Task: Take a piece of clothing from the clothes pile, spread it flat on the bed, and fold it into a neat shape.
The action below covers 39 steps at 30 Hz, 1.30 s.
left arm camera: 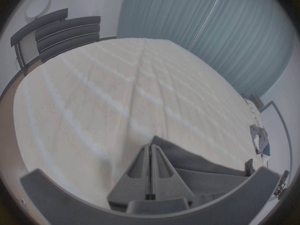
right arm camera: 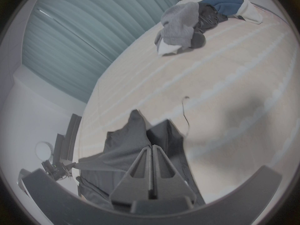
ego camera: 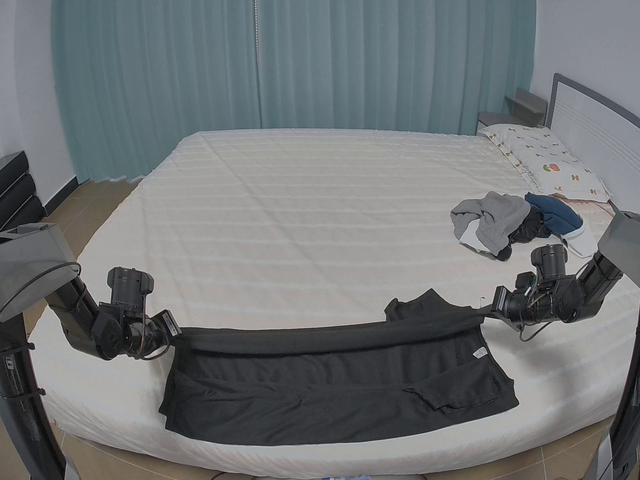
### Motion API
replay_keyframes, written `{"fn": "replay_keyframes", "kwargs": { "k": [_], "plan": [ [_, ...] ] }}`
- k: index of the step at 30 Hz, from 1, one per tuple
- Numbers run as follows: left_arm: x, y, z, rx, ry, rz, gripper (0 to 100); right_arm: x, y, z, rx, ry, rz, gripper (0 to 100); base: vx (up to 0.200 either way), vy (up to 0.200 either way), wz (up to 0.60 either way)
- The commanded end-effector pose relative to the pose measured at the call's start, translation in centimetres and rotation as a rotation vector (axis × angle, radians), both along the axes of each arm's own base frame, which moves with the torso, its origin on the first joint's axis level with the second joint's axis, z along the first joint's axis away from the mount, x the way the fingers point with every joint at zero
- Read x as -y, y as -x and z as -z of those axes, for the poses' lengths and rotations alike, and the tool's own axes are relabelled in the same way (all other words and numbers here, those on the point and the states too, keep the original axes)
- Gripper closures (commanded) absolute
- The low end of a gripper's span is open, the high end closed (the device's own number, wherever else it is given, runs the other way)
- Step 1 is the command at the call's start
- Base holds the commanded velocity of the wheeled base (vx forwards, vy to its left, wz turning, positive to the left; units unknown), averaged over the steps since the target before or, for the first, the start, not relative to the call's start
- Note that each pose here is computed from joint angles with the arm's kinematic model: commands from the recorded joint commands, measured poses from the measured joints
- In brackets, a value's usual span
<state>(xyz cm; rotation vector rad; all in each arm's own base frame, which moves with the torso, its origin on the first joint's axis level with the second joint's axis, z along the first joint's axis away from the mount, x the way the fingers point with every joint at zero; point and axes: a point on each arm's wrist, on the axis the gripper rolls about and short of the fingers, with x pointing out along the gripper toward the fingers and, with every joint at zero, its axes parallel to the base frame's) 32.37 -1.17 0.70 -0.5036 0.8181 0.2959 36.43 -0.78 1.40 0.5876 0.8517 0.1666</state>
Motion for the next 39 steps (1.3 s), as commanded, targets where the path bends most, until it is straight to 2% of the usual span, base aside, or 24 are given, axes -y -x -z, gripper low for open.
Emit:
{"fn": "replay_keyframes", "kwargs": {
  "k": [1, 6, 14, 22, 30, 34, 39],
  "plan": [
    [0.5, 2.0, 0.6, -0.059, -0.015, 0.031, 100, 0.3, 2.0, 1.0, -0.051, 0.029, -0.025, 100, 0.0, 0.0, 0.0],
    [1.3, 3.4, 1.3, -0.111, -0.021, 0.065, 100, 0.3, 3.0, 1.9, -0.087, 0.047, -0.049, 100, 0.0, 0.0, 0.0],
    [2.0, 4.4, 1.6, -0.14, -0.026, 0.092, 100, 0.3, 3.3, 2.3, -0.102, 0.049, -0.05, 100, 0.0, 0.0, 0.0],
    [1.8, 4.9, 1.2, -0.138, -0.052, 0.069, 100, 0.4, 3.3, 2.1, -0.097, 0.053, -0.05, 100, 0.0, 0.0, 0.0],
    [1.7, 4.8, 0.1, -0.094, -0.039, 0.056, 100, 1.4, 3.3, 0.3, -0.041, 0.051, -0.021, 100, 0.0, 0.0, 0.0],
    [1.7, 4.9, 0.4, -0.108, -0.041, 0.059, 100, 1.4, 4.0, 1.0, -0.073, 0.051, -0.029, 100, 0.0, 0.0, 0.0],
    [1.7, 5.2, 0.7, -0.127, -0.045, 0.065, 100, 1.2, 4.7, 2.6, -0.115, 0.085, -0.08, 100, 0.0, 0.0, 0.0]
  ]
}}
